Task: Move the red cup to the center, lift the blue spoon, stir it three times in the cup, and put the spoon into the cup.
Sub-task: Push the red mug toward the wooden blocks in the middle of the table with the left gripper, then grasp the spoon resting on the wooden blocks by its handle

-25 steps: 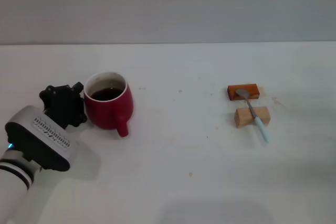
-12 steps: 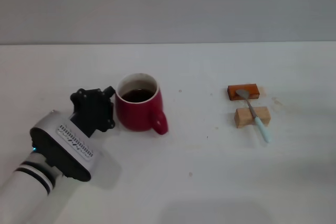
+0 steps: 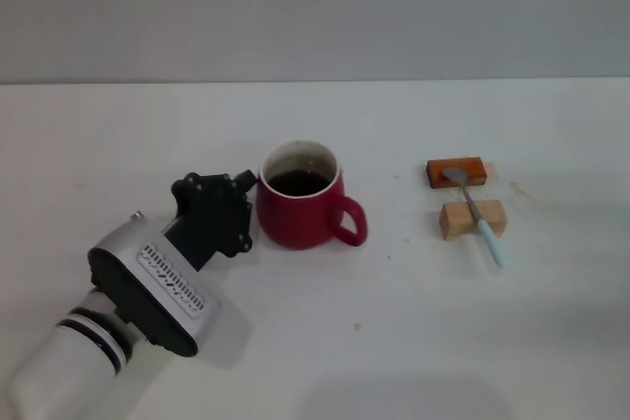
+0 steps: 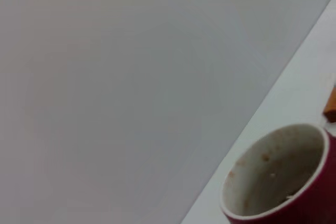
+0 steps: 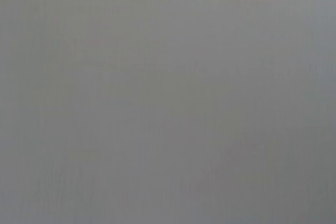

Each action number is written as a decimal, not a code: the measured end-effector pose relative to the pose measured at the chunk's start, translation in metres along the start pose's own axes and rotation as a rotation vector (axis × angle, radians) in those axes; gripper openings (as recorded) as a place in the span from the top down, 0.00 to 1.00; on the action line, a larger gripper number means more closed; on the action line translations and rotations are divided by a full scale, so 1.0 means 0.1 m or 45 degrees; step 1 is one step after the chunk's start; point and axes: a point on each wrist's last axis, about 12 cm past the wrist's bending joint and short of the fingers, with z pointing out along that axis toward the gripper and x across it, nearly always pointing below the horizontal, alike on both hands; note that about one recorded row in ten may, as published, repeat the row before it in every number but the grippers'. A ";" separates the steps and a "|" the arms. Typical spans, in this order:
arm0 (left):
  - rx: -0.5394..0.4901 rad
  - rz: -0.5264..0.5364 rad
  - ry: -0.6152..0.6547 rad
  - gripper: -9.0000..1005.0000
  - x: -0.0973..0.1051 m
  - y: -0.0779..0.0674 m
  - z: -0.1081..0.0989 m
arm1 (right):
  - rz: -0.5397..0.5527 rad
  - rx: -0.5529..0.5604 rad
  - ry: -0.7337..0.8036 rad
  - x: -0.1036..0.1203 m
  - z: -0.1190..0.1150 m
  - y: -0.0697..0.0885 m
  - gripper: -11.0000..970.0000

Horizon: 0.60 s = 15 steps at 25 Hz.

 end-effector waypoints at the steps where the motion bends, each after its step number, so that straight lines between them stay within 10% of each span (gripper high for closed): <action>1: 0.011 0.003 -0.005 0.89 -0.01 -0.02 0.00 | 0.000 0.000 0.000 0.00 0.00 0.00 0.29; 9: 0.017 -0.006 -0.010 0.87 -0.02 -0.04 0.00 | 0.000 -0.002 0.001 0.00 0.00 0.00 0.29; 15: -0.448 -0.337 0.191 0.86 0.31 0.55 -0.08 | -0.003 -0.014 0.006 0.01 -0.02 0.02 0.29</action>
